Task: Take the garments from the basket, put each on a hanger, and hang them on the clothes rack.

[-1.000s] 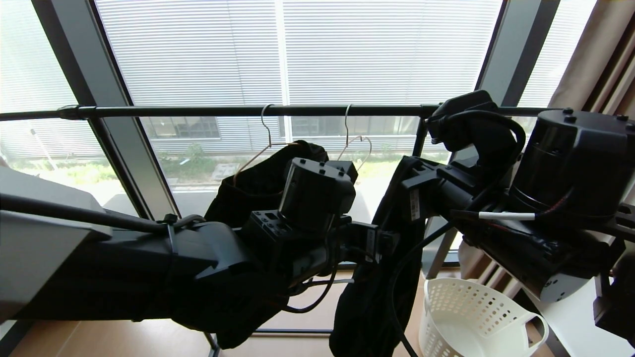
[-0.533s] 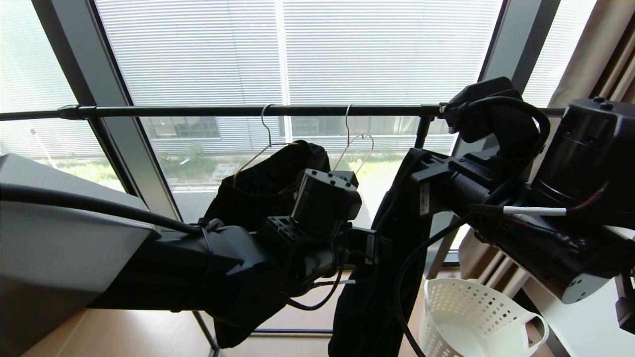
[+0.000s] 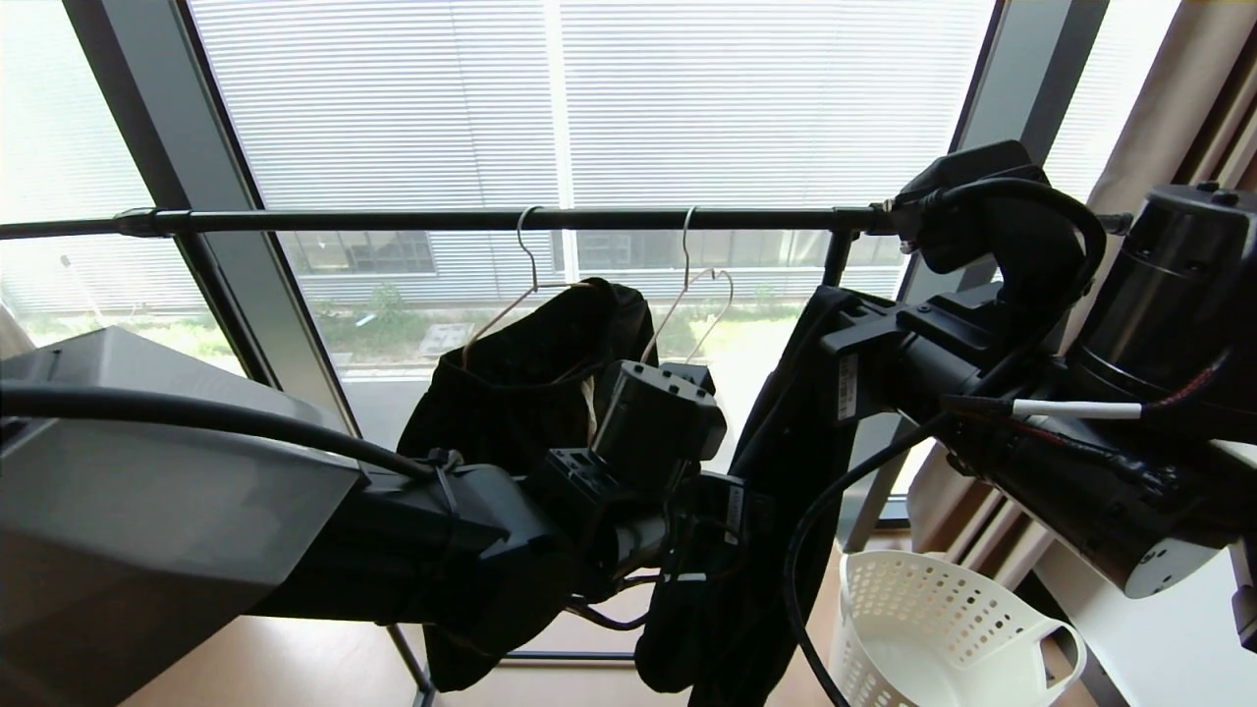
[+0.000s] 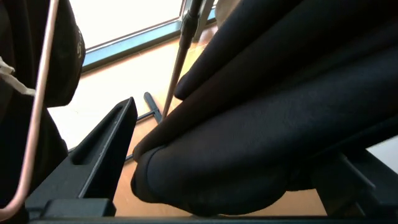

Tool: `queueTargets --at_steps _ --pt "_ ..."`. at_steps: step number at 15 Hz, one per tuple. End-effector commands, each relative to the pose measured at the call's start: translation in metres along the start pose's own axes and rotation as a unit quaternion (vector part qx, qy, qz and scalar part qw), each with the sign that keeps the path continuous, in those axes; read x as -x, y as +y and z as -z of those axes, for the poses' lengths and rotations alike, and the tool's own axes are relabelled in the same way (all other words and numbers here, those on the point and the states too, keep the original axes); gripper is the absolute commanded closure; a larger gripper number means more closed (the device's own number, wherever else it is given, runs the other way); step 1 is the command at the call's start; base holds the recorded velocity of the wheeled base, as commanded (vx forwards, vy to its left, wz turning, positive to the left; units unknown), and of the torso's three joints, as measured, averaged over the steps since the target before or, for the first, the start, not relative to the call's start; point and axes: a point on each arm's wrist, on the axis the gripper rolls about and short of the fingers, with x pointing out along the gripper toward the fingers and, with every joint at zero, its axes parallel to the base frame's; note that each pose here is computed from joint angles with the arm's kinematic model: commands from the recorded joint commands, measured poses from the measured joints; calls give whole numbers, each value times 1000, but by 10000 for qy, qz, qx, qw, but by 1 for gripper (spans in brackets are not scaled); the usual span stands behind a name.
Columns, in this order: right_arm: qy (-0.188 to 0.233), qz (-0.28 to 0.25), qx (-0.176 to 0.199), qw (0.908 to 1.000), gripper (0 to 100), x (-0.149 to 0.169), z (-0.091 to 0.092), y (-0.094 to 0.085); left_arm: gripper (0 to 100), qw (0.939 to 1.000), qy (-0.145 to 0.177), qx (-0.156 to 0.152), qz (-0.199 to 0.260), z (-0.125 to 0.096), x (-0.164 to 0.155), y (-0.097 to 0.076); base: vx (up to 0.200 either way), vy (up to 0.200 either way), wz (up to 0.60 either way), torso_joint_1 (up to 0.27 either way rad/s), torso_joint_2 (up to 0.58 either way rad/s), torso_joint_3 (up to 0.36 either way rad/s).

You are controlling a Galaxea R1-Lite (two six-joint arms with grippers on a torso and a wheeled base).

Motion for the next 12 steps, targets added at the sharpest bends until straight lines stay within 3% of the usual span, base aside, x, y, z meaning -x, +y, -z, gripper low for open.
queueTargets --at_steps 1,5,6,12 --pt "-37 3 -24 10000 100 3 -2 -2 0 9999 154 -40 -16 10 -6 -1 0 0 0 0 0 0" --pt "-135 64 -77 9999 100 7 -8 -9 0 9996 244 -59 -118 18 -2 -2 0 0 0 0 0 0" --pt "-128 148 -75 9998 100 5 -8 -13 100 9996 208 -94 -157 18 5 -6 0 0 0 0 0 0" --pt "-10 682 46 9977 100 -14 -2 -47 100 9997 -94 -162 -149 10 70 -4 0 0 0 0 0 0"
